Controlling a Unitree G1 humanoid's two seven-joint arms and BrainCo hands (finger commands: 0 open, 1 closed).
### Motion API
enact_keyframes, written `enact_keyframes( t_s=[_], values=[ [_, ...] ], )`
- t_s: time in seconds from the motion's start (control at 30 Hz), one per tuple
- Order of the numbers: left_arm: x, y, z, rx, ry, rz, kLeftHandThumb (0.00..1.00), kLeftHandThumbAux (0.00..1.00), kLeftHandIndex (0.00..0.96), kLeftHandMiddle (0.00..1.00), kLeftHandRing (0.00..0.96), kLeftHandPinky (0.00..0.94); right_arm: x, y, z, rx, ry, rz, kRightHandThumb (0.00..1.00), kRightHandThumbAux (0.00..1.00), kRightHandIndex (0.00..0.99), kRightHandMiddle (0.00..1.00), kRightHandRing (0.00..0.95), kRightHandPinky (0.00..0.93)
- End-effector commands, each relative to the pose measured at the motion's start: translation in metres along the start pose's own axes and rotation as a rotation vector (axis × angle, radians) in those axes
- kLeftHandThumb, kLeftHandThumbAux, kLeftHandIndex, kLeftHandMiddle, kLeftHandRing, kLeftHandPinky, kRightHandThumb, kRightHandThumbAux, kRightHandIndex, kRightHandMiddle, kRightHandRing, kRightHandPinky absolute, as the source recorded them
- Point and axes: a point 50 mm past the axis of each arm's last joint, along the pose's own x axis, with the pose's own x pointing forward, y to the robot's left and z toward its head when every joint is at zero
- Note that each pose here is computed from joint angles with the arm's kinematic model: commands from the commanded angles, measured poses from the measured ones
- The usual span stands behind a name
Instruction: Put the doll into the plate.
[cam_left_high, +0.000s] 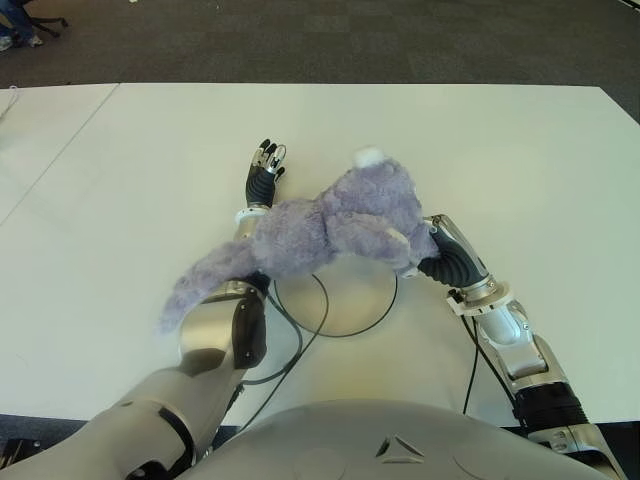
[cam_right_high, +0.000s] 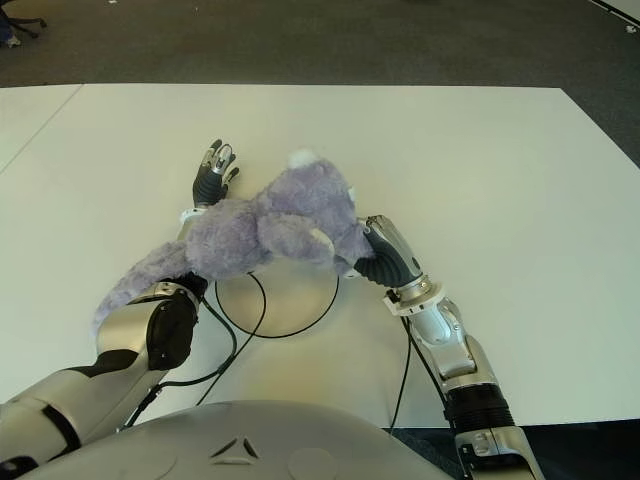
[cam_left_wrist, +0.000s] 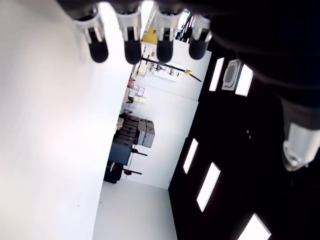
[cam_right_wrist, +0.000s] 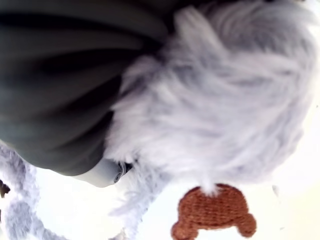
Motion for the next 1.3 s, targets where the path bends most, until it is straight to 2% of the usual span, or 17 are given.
enact_keyframes(
  t_s=[0.03,0.2,0.23,0.27,0.3,0.33,0.4,0.7,0.83,0.93,1.07,1.3],
  values=[
    [-0.07,0.022,-0.099,-0.05,0.431,0.129,0.0,0.536,0.0,0.089,0.085,0.081,0.009,0.002,-0.024,0.045,0.139,0.179,0.702,0.712,0.439,0.846,0.852,0.849],
    [-0.07,0.022,-0.099,-0.044,0.431,0.127,0.0,0.533,0.0,0.088,0.084,0.077,0.011,0.005,-0.043,0.083,0.188,0.23,0.693,0.716,0.431,0.799,0.81,0.806],
    [-0.07,0.021,-0.099,-0.043,0.432,0.129,0.0,0.532,0.0,0.088,0.083,0.075,0.01,0.008,-0.05,0.113,0.21,0.256,0.687,0.718,0.428,0.778,0.783,0.774],
    [-0.07,0.021,-0.1,-0.043,0.432,0.13,0.0,0.529,0.0,0.089,0.085,0.071,0.008,0.01,-0.055,0.136,0.225,0.275,0.309,0.636,0.278,0.431,0.422,0.405],
    [-0.07,0.021,-0.1,-0.044,0.432,0.132,0.0,0.528,0.0,0.09,0.086,0.07,0.006,0.012,-0.06,0.159,0.241,0.293,0.205,0.618,0.24,0.342,0.329,0.309],
    [-0.07,0.021,-0.1,-0.045,0.432,0.133,0.0,0.525,0.0,0.089,0.086,0.069,0.005,0.013,-0.062,0.172,0.249,0.303,0.155,0.593,0.193,0.275,0.266,0.236],
    [-0.07,0.021,-0.1,-0.047,0.431,0.134,0.0,0.52,0.0,0.089,0.087,0.068,0.003,0.013,-0.067,0.194,0.269,0.318,0.124,0.567,0.142,0.217,0.216,0.185],
    [-0.069,0.02,-0.099,-0.048,0.433,0.136,0.0,0.497,0.0,0.094,0.09,0.05,0.012,0.001,-0.078,0.198,0.332,0.329,0.109,0.528,0.032,0.107,0.108,0.087],
    [-0.069,0.02,-0.099,-0.047,0.435,0.136,0.0,0.491,0.0,0.096,0.089,0.061,0.013,0.0,-0.08,0.158,0.341,0.335,0.094,0.533,0.002,0.043,0.025,0.002],
    [-0.07,0.02,-0.099,-0.049,0.43,0.131,0.0,0.485,0.0,0.092,0.086,0.053,0.014,-0.001,-0.081,0.108,0.349,0.354,0.066,0.513,0.0,0.002,0.0,0.0],
    [-0.07,0.02,-0.099,-0.054,0.427,0.127,0.0,0.48,0.0,0.088,0.084,0.045,0.014,-0.002,-0.082,0.051,0.369,0.391,0.057,0.472,0.0,0.0,0.0,0.0],
    [-0.07,0.02,-0.1,-0.044,0.431,0.131,0.0,0.49,0.0,0.089,0.083,0.053,0.02,-0.005,-0.089,0.035,0.421,0.427,0.083,0.381,0.0,0.0,0.0,0.0]
  ],
)
